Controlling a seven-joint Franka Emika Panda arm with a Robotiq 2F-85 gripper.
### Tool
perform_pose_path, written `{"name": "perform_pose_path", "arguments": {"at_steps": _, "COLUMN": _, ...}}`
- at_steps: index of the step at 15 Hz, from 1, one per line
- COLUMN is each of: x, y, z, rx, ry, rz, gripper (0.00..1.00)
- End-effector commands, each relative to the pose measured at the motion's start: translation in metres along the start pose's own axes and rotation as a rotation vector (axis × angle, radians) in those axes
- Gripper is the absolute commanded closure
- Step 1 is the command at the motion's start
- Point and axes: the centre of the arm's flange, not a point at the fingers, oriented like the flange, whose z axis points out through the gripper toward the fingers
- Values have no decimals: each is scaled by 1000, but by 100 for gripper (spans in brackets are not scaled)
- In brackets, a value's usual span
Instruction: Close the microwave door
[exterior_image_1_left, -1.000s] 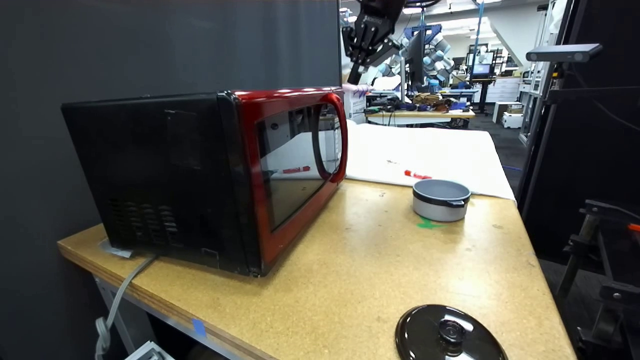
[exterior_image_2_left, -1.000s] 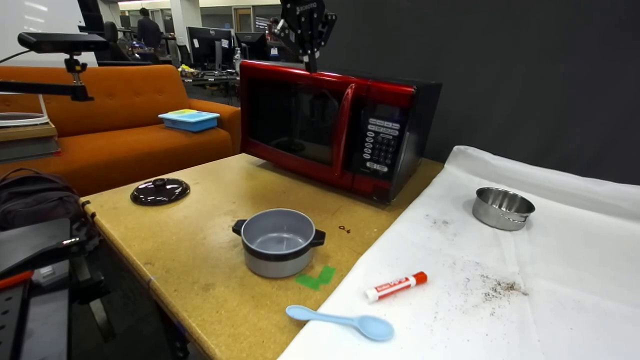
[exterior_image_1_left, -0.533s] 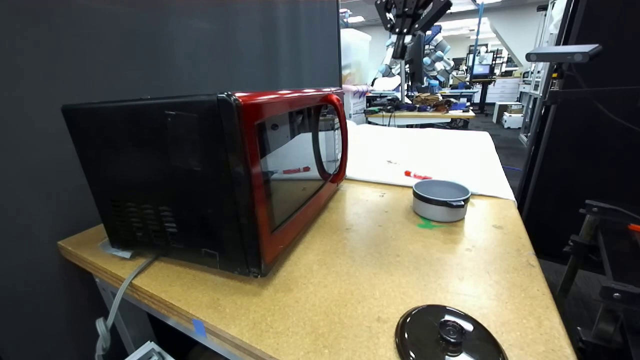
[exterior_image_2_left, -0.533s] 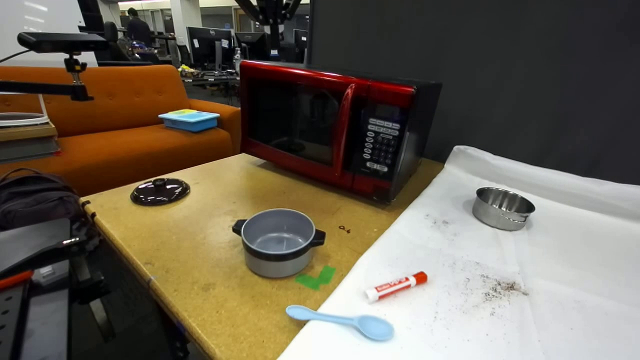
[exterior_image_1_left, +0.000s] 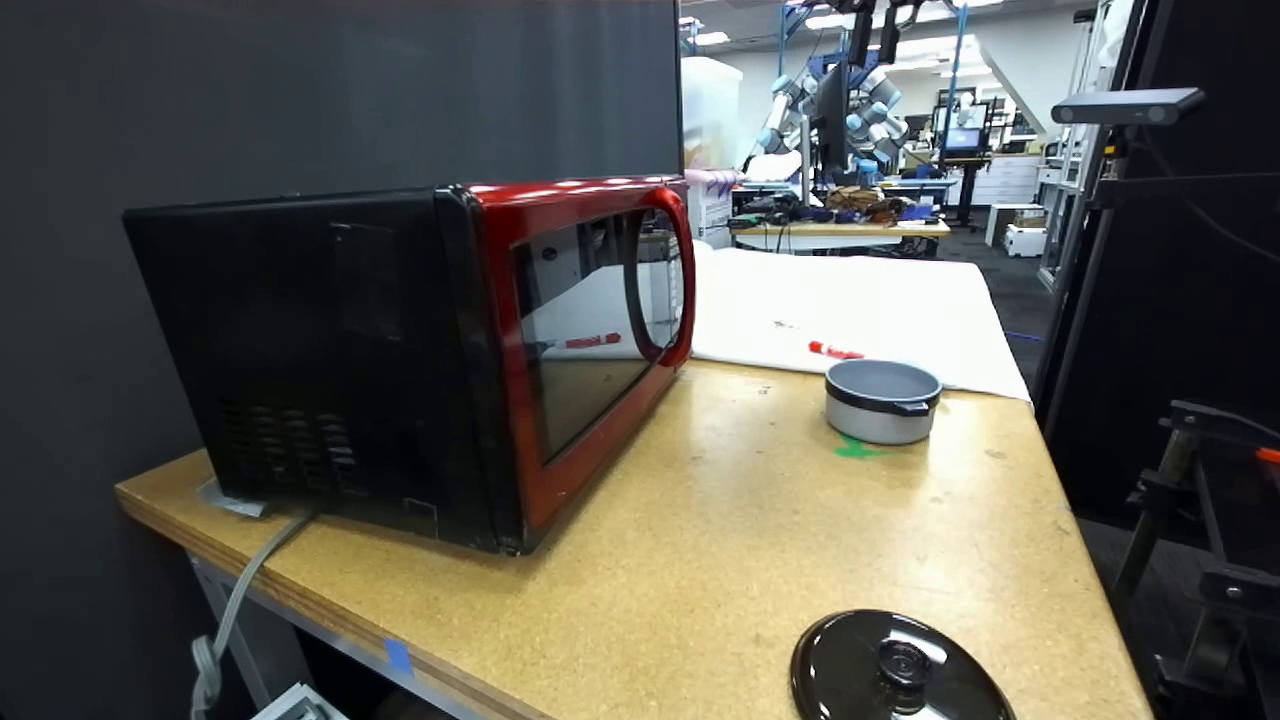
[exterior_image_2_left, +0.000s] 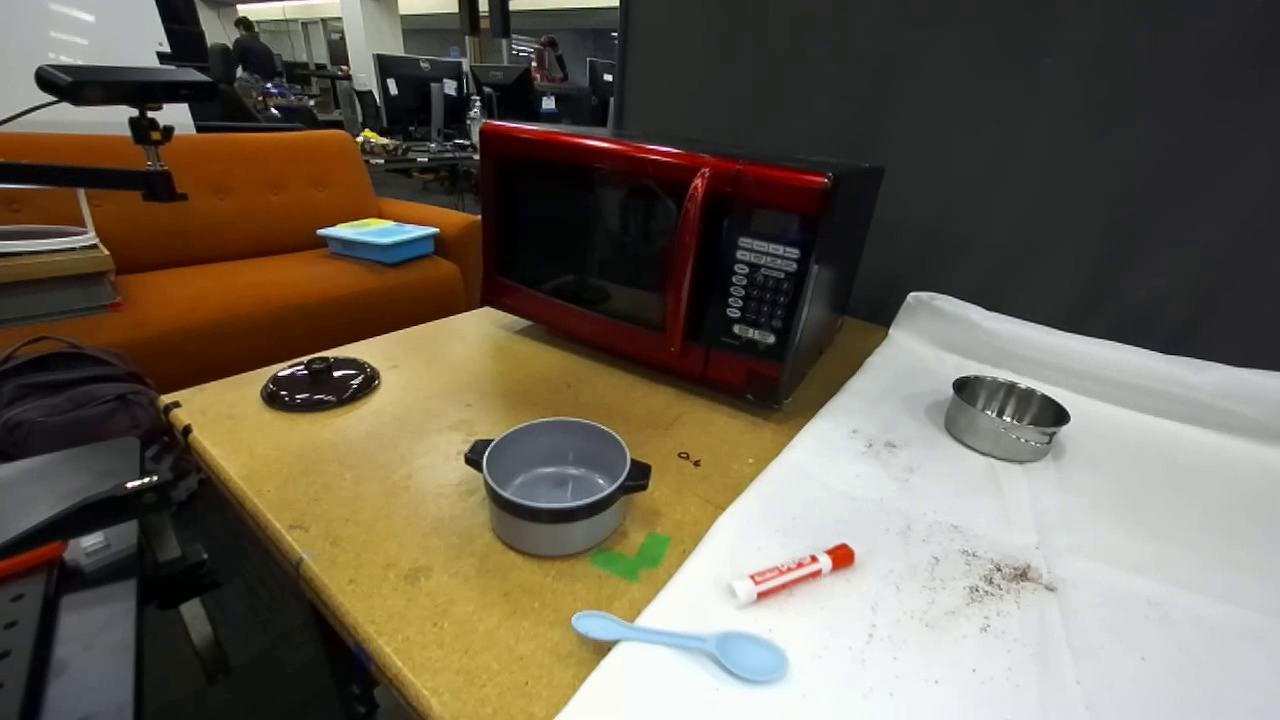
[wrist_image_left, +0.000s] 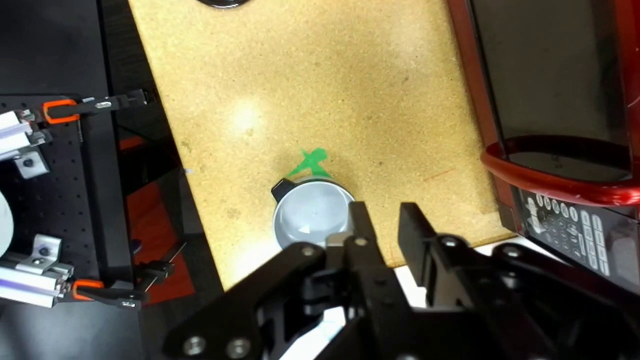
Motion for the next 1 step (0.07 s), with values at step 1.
{"name": "perform_pose_path", "arguments": {"at_steps": 1, "x": 2, "y": 8, "z": -3, "rx": -16, "ry": 19, "rz": 2, "gripper": 45}}
